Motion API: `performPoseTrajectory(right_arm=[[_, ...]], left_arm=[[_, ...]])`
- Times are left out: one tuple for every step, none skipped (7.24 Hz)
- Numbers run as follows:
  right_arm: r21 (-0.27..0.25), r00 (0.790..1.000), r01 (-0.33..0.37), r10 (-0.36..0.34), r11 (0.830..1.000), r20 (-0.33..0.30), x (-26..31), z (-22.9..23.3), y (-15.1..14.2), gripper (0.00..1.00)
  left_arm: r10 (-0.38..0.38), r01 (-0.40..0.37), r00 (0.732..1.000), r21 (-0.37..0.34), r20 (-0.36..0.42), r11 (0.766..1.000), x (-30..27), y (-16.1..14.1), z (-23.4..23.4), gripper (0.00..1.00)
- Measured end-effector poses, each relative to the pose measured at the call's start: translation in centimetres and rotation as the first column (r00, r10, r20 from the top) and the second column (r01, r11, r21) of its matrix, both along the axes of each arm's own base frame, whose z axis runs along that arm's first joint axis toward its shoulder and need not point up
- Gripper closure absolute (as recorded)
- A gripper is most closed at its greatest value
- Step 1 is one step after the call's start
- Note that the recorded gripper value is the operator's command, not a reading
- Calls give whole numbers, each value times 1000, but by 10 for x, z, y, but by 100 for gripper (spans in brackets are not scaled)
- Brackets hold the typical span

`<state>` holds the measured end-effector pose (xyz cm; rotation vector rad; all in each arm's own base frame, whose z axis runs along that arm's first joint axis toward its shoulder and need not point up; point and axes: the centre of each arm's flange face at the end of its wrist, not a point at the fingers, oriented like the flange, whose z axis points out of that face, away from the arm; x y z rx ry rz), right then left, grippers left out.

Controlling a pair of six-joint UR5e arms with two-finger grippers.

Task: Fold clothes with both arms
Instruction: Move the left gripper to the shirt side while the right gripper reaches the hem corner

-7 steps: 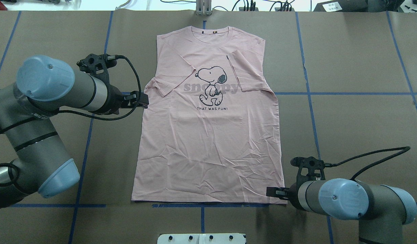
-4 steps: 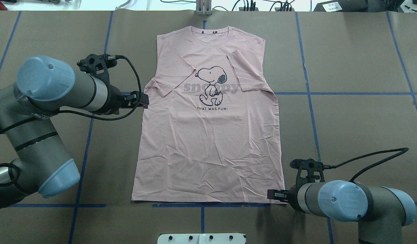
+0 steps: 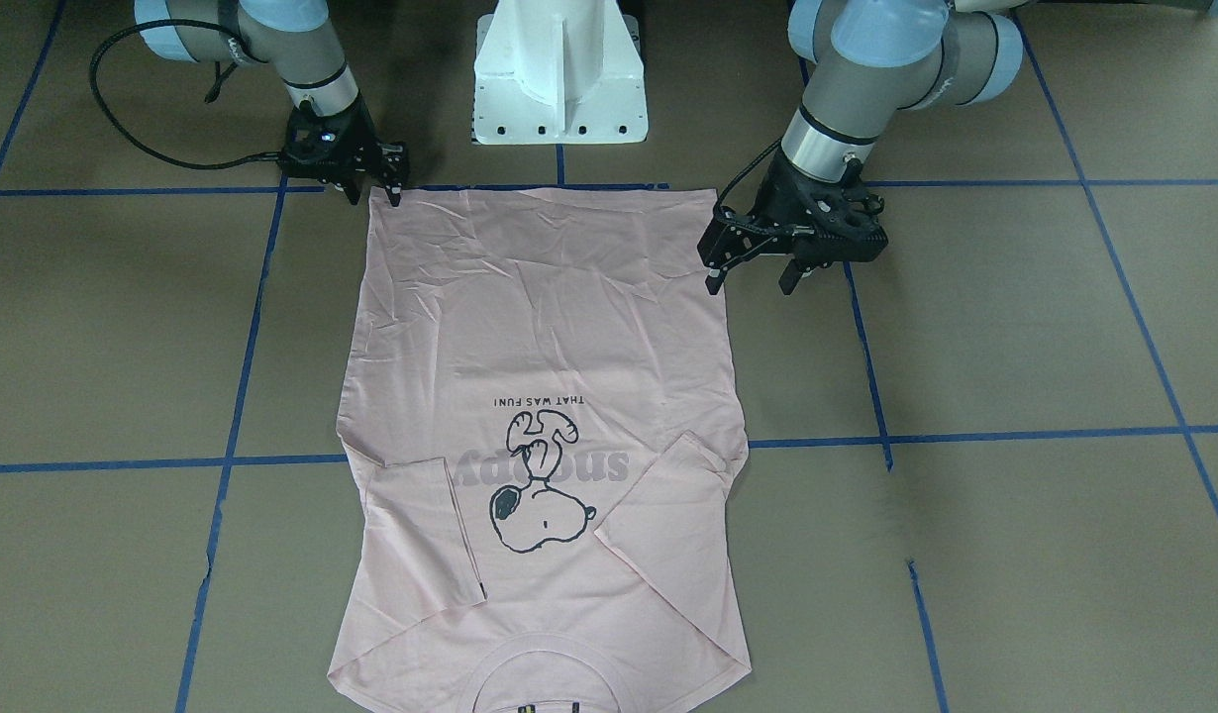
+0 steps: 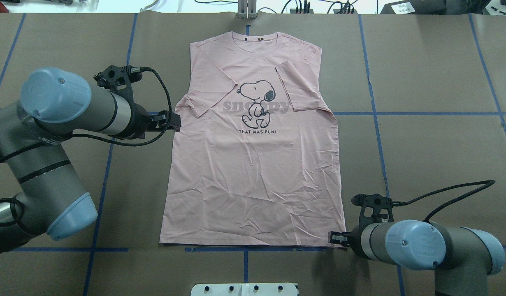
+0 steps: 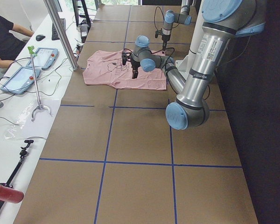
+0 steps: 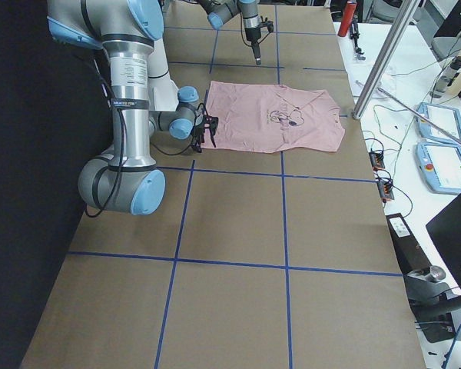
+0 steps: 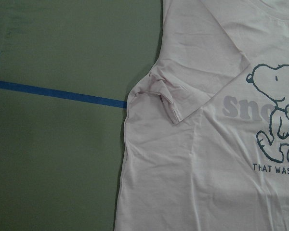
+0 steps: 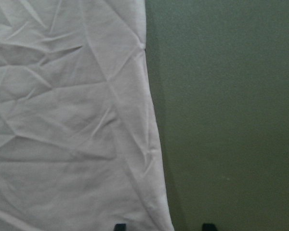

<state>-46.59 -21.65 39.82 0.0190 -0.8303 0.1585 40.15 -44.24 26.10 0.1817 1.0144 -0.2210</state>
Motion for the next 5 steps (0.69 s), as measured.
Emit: performPoseTrajectory(right_arm=[[-2,1000,2,-2,1000,-4,0,0,0,98],[-3,1000,2,-2,1000,-5,0,-1,0,100],[-3,1000,2,-2,1000,-6,0,-1,0,100],[-3,1000,4,-4,1000,-4,0,-2,1,100],[-4,1000,6,-6,1000,0,0,-4,1,100]], left_arm=[[2,-2,1000,0,0,1000,1,1,0,0],[4,-4,1000,-1,0,1000,2,2,0,0],[6,-6,1000,-2,0,1000,4,3,0,0],[9,-9,1000,-2,1,1000,6,5,1,0],[13,-13,1000,-3,1,1000,9,6,1,0]])
